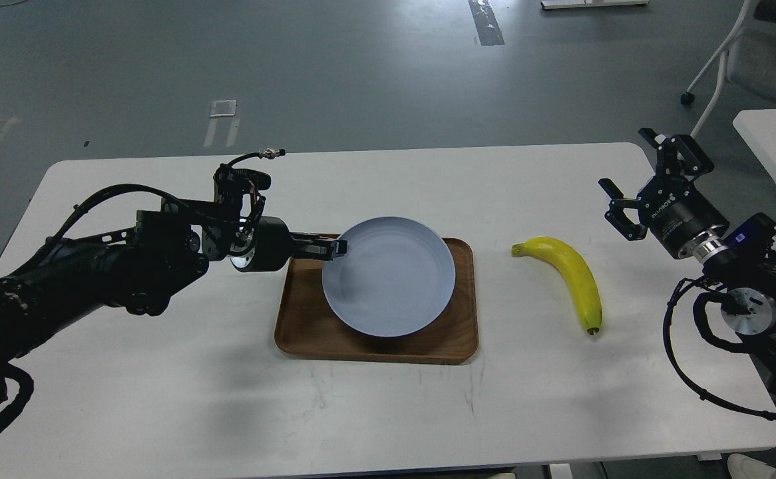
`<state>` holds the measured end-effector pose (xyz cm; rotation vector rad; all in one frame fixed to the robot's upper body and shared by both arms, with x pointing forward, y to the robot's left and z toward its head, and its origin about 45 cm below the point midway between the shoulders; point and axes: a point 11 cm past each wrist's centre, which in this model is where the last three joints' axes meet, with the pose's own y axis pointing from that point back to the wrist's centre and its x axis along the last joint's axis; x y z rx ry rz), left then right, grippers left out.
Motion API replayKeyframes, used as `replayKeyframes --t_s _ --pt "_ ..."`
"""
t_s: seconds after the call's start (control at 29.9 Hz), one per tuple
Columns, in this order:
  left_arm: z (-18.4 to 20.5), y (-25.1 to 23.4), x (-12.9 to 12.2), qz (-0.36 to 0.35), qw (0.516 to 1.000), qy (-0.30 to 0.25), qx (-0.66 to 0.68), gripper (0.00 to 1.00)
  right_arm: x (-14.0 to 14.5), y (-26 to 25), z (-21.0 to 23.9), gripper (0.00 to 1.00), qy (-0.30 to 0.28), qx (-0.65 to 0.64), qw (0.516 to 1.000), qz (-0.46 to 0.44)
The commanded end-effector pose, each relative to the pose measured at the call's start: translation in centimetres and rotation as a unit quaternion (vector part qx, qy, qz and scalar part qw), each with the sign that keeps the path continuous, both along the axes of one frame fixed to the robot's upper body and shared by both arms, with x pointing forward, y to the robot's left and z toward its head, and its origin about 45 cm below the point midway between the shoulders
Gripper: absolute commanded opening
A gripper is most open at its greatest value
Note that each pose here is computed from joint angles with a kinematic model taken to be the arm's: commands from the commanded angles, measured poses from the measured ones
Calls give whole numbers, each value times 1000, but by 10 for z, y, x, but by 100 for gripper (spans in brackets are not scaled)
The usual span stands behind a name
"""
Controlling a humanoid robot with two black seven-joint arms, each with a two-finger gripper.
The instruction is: Place banana on plate with both arms
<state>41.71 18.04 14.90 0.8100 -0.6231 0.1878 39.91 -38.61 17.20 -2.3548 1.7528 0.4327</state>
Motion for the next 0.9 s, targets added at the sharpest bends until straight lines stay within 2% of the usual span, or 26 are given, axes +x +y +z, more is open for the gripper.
replayKeyframes --t_s 0.0,0.17,0.2,0.23,0.37,0.5,0.53,0.57,0.67,0.77,0.87 --pt "-2 1 -2 0 1000 3 -1 0 0 1 -1 100 1 0 1000 1" --pt "-4 -2 -3 0 1000 4 0 0 0 1 -1 100 1 1 1000 1" --pt "-5 -4 -3 -2 1000 5 -1 5 0 1 -1 100 1 0 1000 1" --pt "-5 -4 -3 -2 1000 4 0 19 0 1 -1 100 1 0 1000 1" --pt "-5 -5 -3 -1 1000 4 1 34 -1 -1 -1 100 1 -1 1000 0" --pt "-8 -4 -4 -5 1000 -3 12 70 -1 -1 0 100 1 -1 1000 0" --pt "-7 -5 -3 -6 1000 -6 11 90 -1 -2 0 100 0 -2 1000 0" --pt "-6 -6 -3 -7 1000 -7 10 99 -1 -1 1 100 0 -2 1000 0" --pt "7 -5 3 7 1000 -4 -17 99 -1 -2 1 100 0 -3 1000 0" --pt "33 -2 16 50 995 13 -88 99 -1 -2 1 100 0 -2 1000 1" --pt "72 10 31 135 958 78 -241 99 -1 -2 1 100 0 -2 1000 1"
